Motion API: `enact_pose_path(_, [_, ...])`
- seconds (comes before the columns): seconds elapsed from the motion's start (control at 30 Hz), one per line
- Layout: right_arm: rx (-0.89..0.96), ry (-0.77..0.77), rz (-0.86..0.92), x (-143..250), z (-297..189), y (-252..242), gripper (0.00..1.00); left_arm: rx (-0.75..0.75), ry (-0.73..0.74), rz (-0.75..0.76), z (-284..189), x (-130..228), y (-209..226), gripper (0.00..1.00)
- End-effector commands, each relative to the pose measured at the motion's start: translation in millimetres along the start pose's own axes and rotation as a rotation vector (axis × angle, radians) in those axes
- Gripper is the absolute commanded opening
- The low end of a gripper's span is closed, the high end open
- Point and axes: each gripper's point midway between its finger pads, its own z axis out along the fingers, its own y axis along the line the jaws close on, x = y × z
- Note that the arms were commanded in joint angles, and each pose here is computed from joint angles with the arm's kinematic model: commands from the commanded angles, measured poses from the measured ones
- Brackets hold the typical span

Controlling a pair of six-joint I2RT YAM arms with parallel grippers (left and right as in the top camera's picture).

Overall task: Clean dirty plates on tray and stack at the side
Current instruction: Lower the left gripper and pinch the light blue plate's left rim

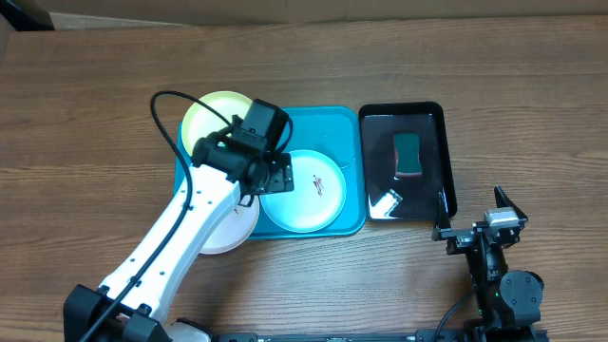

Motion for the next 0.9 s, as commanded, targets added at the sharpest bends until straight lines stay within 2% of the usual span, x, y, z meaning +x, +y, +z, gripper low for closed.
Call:
enact_pose_path(0.0, [0.017, -0.003, 0.005, 2, 0, -3, 1.00, 0.001, 0.016, -0.018, 3, 2, 3, 0.90])
enact_pose_path(0.27, [0.017, -0.003, 0.005, 2, 0, -3, 1.00, 0.004, 0.011, -0.016, 3, 0, 2, 0.92])
enact_pose_path(0.4, [0.017, -0.003, 0.005, 2, 0, -3, 1.00, 0.016, -0.008, 0.002, 3, -4, -1, 0.90])
enact_pose_path(0.47, [0.017, -0.003, 0.005, 2, 0, -3, 1.00, 0.022, -0.018, 0.010, 3, -7, -2, 0.85])
enact_pose_path(0.53, [0.017, -0.003, 0.005, 2, 0, -3, 1.00, 0.019, -0.015, 0.010, 3, -6, -2, 0.67])
enact_pose_path(0.57, [0.017, -0.003, 0.005, 2, 0, -3, 1.00, 0.016, -0.009, 0.011, 4, -5, -1, 0.61])
enact_pose_path(0.63, [0.017, -0.003, 0.005, 2, 0, -3, 1.00, 0.013, -0.004, 0.011, 8, -3, -1, 0.59])
enact_pose_path(0.8, [0.017, -0.003, 0.005, 2, 0, -3, 1.00, 0.009, -0.004, 0.013, 27, 2, 0, 0.64])
enact_pose_path(0.83, [0.017, -0.003, 0.005, 2, 0, -3, 1.00, 0.008, -0.001, 0.016, 30, 3, 0, 0.63])
enact_pose_path(0.87, [0.017, -0.003, 0.005, 2, 0, -3, 1.00, 0.005, 0.001, 0.015, 33, 4, 0, 0.58])
